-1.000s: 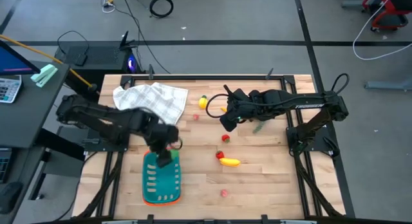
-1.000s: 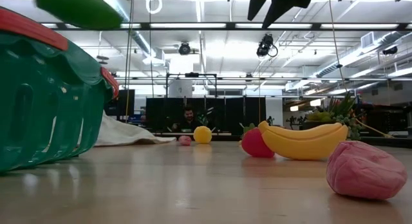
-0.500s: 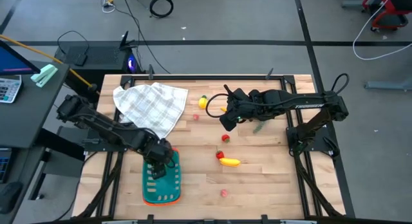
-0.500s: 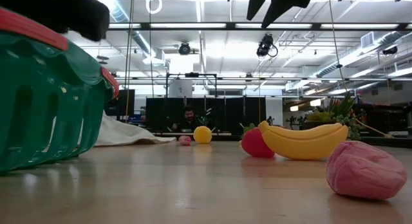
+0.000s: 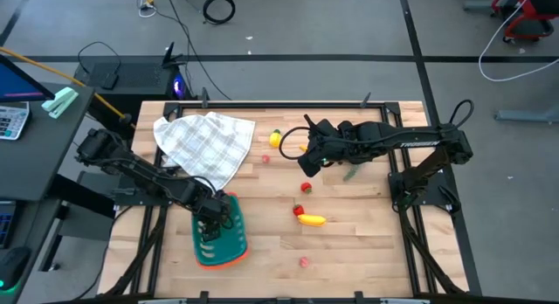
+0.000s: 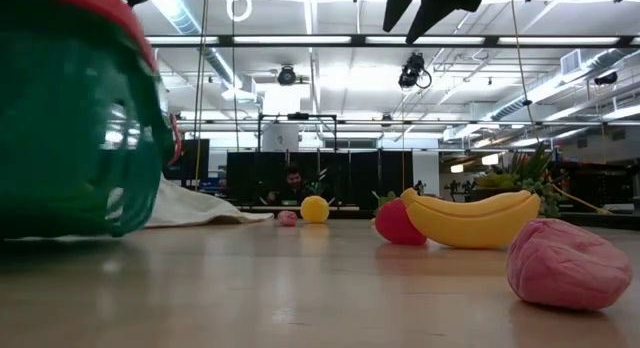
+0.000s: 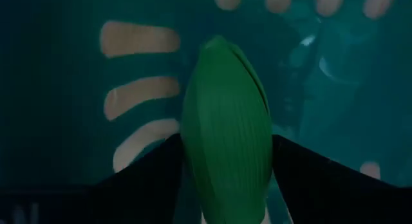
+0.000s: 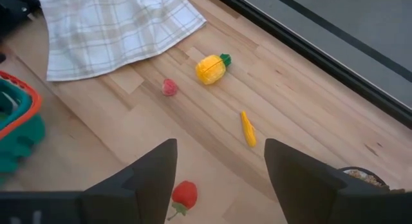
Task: Pick and placing Produce into tupperware
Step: Put the green corn into the blue basket, then put the yellow banana into the blue basket
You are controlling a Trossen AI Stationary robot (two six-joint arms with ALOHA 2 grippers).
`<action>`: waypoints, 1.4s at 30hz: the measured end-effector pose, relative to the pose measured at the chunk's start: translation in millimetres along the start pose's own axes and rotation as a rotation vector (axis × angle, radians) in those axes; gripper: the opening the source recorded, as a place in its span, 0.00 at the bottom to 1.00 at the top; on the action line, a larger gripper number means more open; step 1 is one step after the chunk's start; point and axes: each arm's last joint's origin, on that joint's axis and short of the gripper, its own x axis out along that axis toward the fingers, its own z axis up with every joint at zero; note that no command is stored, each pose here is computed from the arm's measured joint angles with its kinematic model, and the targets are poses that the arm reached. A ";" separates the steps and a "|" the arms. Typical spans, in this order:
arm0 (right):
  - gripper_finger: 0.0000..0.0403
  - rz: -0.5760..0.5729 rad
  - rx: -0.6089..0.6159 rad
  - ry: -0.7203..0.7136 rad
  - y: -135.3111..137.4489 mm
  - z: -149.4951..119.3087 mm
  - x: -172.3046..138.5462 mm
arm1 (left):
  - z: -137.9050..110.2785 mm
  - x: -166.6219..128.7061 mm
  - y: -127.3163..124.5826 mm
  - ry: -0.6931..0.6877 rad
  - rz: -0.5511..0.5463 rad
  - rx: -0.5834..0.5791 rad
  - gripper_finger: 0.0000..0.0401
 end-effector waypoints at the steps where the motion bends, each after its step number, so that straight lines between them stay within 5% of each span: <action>1: 0.60 0.000 0.000 0.000 0.0 0.0 0.0 | 0.1 0.0 -0.1 -0.001 0.000 0.000 0.59; 21: 0.60 0.002 -0.090 -0.001 0.2 0.0 -0.1 | 30.8 -41.6 -29.6 -0.132 -0.125 -0.046 0.64; 26: 0.60 0.148 -0.212 0.130 4.6 -5.0 -1.2 | 49.8 -72.6 -39.8 -0.217 -0.177 0.011 0.61; 32: 0.60 0.477 -0.405 0.366 29.9 -32.8 -13.6 | 67.2 -116.2 -35.5 -0.269 -0.115 0.093 0.60; 42: 0.60 0.497 -0.411 0.423 55.9 -101.5 20.0 | 98.1 -175.1 -20.4 -0.490 -0.063 0.158 0.58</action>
